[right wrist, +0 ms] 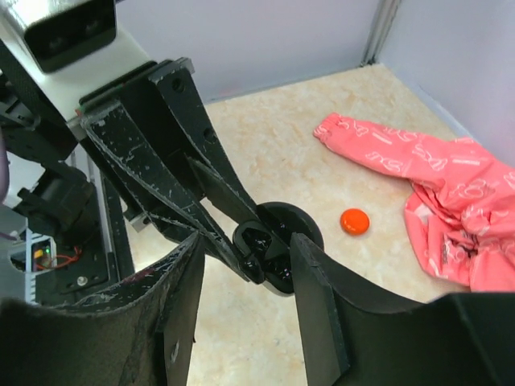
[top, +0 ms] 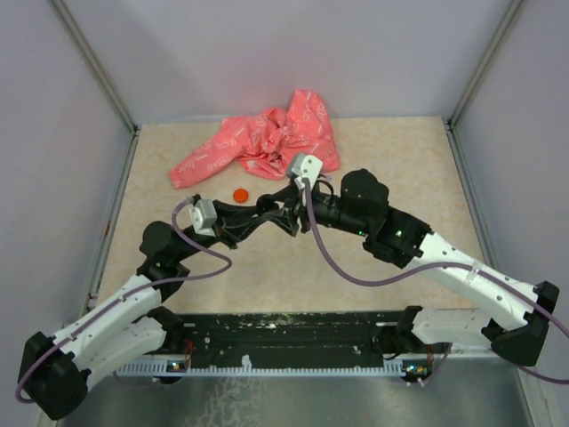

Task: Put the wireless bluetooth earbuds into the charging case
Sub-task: Place the earbud in the charging case.

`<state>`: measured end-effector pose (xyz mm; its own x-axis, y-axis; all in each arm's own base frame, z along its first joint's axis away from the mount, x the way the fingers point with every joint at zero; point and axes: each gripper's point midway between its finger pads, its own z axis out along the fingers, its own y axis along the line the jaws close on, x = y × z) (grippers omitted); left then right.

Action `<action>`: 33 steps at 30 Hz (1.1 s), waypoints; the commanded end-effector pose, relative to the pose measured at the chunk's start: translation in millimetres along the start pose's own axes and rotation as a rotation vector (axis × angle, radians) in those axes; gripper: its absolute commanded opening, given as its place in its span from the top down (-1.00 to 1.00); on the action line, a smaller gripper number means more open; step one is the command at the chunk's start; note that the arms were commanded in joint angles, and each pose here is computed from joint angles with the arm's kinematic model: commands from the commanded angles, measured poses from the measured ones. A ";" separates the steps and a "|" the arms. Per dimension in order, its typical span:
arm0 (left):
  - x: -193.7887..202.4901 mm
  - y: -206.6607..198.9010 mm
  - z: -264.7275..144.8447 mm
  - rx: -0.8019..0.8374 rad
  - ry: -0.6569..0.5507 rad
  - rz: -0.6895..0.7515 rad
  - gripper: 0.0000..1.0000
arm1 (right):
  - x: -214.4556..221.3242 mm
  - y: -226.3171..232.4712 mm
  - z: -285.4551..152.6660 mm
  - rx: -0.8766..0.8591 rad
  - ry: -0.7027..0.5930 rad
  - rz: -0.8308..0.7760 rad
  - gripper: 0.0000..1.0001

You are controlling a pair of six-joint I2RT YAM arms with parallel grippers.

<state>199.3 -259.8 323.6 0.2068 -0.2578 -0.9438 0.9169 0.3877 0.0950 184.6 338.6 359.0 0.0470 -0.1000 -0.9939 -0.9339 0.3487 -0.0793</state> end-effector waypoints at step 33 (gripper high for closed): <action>30.0 7.2 -5.8 0.000 0.073 -0.064 1.00 | 14.2 4.1 2.2 -0.001 0.289 0.345 -0.06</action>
<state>211.7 -260.0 289.5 0.1131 -0.1967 -0.9739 0.9230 0.3837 0.0297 185.8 336.2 314.5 -0.3922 -0.2861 -0.8742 -0.8601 0.4512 0.2382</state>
